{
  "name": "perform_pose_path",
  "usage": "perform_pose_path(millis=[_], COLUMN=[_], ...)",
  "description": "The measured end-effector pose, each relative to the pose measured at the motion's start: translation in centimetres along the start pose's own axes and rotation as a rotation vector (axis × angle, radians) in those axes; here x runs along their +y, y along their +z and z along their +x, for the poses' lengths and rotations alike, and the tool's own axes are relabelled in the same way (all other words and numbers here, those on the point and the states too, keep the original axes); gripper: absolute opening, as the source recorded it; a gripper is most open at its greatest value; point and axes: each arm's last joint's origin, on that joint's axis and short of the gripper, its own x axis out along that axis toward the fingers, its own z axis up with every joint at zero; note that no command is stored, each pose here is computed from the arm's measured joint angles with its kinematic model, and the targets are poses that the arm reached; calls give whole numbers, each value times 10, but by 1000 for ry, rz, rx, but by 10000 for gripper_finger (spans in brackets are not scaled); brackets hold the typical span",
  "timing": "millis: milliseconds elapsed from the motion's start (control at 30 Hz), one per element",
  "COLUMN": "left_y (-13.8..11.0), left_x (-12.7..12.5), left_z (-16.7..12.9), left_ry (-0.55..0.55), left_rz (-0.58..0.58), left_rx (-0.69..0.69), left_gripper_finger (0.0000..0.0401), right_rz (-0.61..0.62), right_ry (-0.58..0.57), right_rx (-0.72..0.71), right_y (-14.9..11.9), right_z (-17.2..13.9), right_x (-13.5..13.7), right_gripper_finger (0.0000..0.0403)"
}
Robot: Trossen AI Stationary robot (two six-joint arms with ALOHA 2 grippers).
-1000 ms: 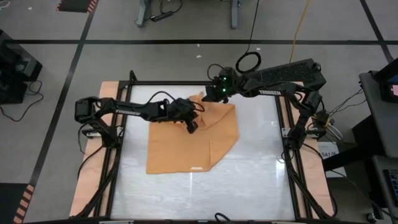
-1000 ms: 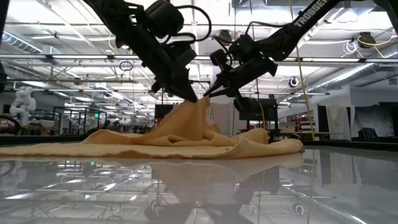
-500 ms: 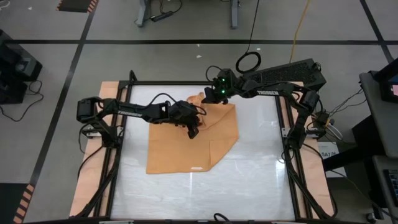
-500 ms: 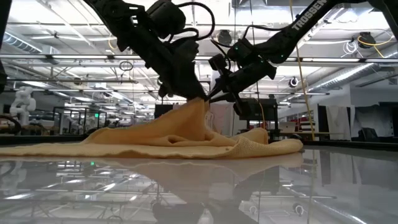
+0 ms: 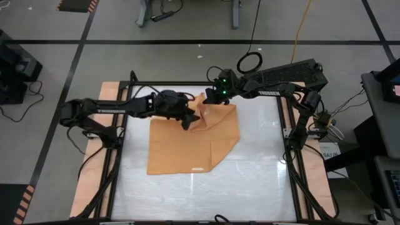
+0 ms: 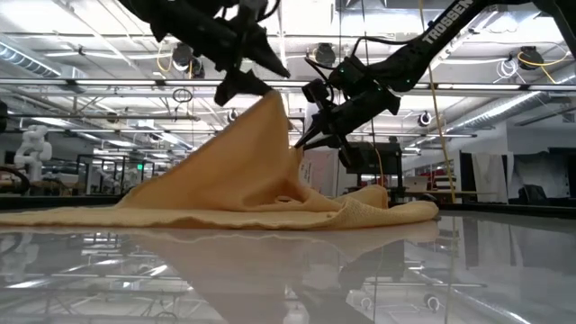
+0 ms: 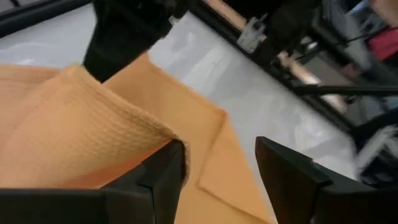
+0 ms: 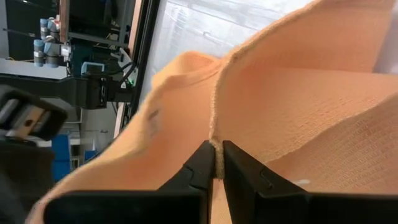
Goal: Roll towel into tight, uniform cylinder
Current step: Roll the yellow towel
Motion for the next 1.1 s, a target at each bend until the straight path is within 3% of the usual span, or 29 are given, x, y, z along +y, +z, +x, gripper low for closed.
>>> perform_pose_path(millis=[133,267,433,567,667,767,833,1033,1100], left_y=[-4,-19,-25,-5,11,13,13,3,3], left_x=[5,21,30,31,33,45,58,79,85], left_z=[-3,16,39,25,7,-1,1,22,30], left_ry=[80,194,179,152,184,217,205,51,15], left_rz=[-12,-20,-23,-25,123,327,395,624,645], left_rx=[32,79,75,56,63,151,193,311,341], left_gripper_finger=[203,203,203,203,203,203,203,203,203], right_rz=[0,1,4,6,-15,-31,-37,-29,-27], right_ry=[2,2,-4,-39,-72,-88,-92,-88,-78], right_rx=[-2,-3,-1,35,75,112,128,184,193], right_y=[0,0,0,-4,-7,-11,-12,-15,-16], right_z=[0,0,0,0,-1,-1,-1,-2,-2], right_x=[0,0,0,-4,-9,-12,-13,-15,-14], right_gripper_finger=[24,25,25,25,25,25,25,25,25])
